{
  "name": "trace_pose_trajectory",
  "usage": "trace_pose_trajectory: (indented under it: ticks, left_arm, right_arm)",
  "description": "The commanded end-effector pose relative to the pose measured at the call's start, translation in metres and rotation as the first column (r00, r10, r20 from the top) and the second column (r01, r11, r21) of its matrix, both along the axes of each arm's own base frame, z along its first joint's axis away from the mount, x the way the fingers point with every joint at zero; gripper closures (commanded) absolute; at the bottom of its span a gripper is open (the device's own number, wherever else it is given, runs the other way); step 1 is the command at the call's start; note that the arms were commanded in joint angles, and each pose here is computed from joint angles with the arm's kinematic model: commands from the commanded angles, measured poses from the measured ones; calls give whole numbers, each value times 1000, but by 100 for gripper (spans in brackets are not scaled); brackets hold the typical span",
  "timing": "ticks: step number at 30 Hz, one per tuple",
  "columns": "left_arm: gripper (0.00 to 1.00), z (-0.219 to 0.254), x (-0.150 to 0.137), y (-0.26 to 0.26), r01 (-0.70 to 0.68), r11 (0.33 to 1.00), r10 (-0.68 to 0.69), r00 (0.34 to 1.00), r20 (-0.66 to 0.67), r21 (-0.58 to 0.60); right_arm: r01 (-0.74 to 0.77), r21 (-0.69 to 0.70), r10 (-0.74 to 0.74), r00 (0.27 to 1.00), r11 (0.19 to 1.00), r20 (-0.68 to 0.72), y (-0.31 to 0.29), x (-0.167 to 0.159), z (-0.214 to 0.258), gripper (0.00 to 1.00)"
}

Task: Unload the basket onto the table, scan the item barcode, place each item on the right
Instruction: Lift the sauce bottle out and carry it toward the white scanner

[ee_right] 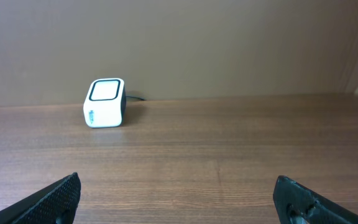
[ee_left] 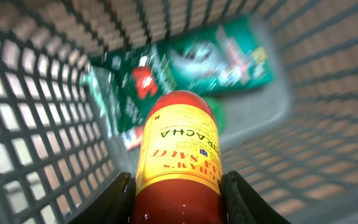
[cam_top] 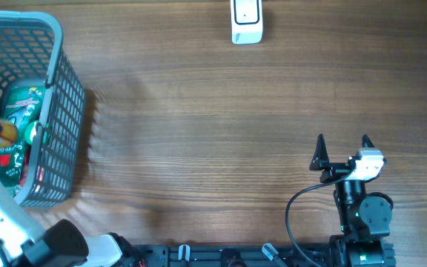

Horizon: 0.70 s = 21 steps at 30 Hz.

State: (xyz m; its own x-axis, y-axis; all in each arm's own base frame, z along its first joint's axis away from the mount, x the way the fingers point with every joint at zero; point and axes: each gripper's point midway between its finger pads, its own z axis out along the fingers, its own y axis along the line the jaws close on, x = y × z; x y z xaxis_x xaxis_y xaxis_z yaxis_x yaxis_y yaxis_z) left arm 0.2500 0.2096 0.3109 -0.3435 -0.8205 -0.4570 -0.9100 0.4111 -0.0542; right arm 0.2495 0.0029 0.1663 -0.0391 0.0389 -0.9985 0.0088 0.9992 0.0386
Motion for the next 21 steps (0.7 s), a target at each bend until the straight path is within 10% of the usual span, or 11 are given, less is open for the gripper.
trace_pose_trajectory:
  ticks: [1,11,21]
  left_arm:
    - [96,84,-8,-9,-14,990,-19,973,231,138]
    - [96,148,33,-145,418,885,-465,792,395,204]
    - [96,39,114,-317,789,594,-798,602,-9,157]
  right_arm:
    - [12,12,-12,1000,1000,5,-2,0,1,0]
    - [12,12,-12,1000,1000,5,-2,0,1,0]
    - [12,11,-12,1000,1000,5,-2,0,1,0]
